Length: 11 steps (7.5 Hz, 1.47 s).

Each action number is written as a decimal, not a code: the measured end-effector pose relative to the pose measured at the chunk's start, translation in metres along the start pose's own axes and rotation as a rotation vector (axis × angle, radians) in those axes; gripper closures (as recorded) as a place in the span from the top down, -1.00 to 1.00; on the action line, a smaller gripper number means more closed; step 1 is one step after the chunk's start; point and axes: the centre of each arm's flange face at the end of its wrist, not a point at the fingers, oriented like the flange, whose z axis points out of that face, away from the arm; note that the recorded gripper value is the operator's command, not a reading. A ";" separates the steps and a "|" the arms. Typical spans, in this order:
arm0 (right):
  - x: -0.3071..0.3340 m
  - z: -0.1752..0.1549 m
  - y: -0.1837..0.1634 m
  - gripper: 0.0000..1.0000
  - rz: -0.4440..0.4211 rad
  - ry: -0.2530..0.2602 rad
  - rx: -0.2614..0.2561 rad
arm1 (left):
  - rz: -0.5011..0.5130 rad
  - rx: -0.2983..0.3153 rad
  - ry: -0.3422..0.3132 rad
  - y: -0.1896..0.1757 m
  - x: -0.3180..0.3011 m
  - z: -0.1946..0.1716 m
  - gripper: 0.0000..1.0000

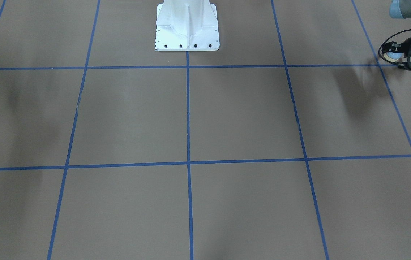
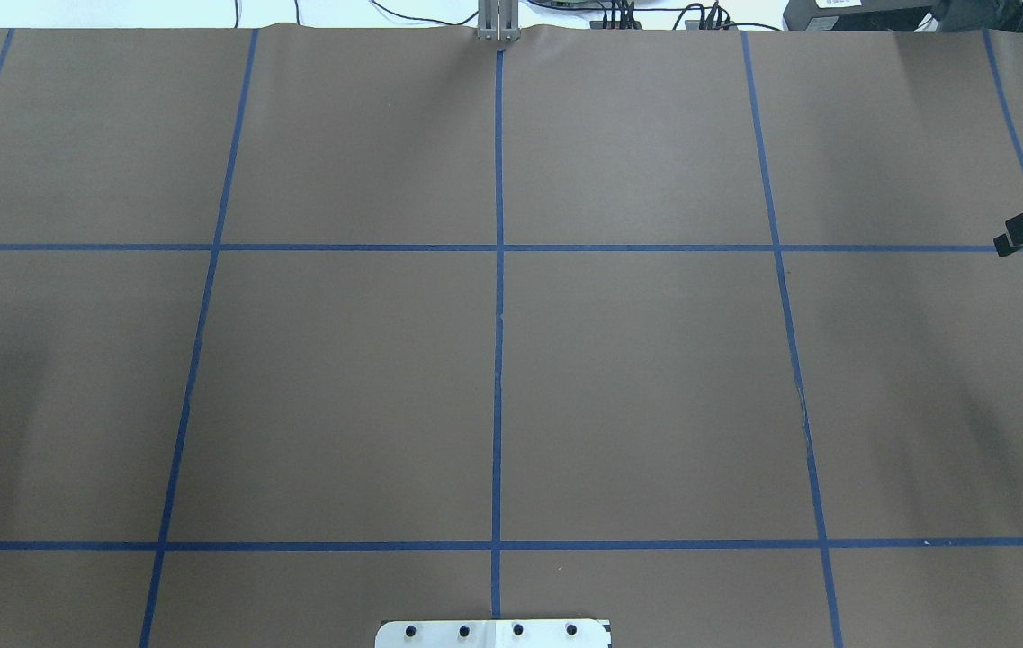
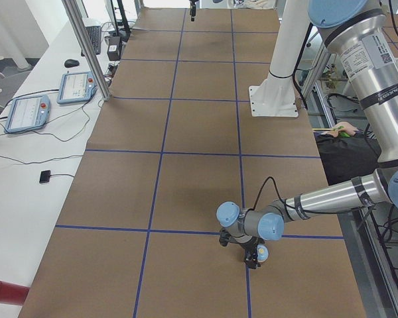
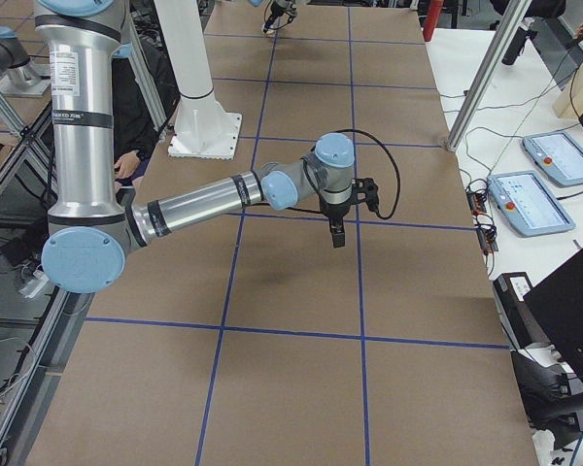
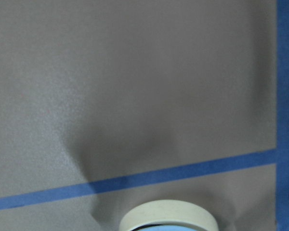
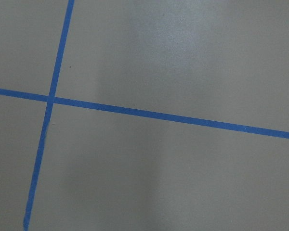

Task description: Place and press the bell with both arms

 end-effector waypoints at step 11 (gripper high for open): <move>-0.002 -0.002 -0.001 1.00 -0.004 -0.002 0.005 | 0.109 0.138 0.019 -0.009 0.109 -0.118 -1.00</move>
